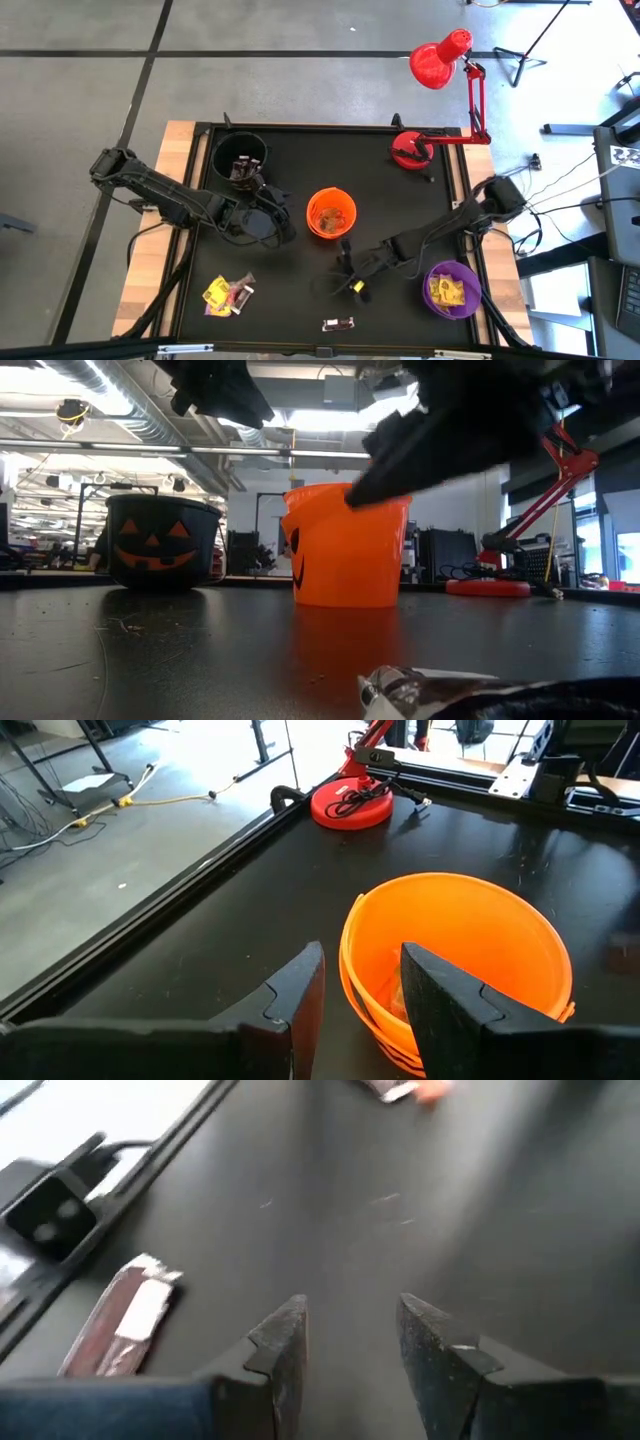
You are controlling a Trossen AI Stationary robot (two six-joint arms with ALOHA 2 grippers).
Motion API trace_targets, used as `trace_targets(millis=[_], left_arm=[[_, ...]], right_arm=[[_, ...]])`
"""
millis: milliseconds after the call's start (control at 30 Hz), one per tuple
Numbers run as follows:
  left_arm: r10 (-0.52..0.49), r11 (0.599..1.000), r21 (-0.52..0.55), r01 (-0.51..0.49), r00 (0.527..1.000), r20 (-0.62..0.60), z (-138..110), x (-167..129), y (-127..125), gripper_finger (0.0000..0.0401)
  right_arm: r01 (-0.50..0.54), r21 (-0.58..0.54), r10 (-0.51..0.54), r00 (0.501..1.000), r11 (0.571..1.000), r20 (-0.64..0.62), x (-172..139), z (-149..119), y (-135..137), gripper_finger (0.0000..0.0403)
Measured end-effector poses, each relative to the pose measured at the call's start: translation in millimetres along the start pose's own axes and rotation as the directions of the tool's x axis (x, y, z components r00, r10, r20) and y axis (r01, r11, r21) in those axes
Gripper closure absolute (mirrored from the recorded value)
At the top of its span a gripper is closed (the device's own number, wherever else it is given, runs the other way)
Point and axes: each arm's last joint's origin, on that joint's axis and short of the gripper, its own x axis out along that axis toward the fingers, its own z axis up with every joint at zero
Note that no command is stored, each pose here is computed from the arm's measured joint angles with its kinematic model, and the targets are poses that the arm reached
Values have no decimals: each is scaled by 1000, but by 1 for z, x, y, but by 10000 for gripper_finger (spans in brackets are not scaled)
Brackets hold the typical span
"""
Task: Sort candy
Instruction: Put the brown chocolate bar into the black bucket
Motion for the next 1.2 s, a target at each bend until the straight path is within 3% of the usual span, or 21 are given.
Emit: trace_targets(millis=[200,467,600,767,900,1033,1200], left_arm=[[0,1000,-5,0,1000,0,0,0,0,277],[0,1000,-27,0,1000,0,0,0,0,277],[0,1000,-26,0,1000,0,0,0,0,277],[-1,1000,-29,1,1000,0,0,0,0,277],[-19,999,-48,19,1000,-9,-1,-1,-1,277],[-36,998,-46,35,999,-13,-1,-2,-3,277],[-40,998,-43,40,999,-14,-2,-3,-3,277]], right_arm=[[-88,-25,85,993,996,-84,11,-8,5,251],[-175,-311,103,966,934,-236,0,20,12,258],[-149,-357,73,974,922,-215,10,34,26,275],[-158,-320,107,979,934,-171,37,57,44,309],[-254,-289,175,946,923,-271,63,48,54,350],[-356,-173,293,905,918,-309,69,46,48,394],[-450,-57,414,859,891,-303,72,44,44,392]])
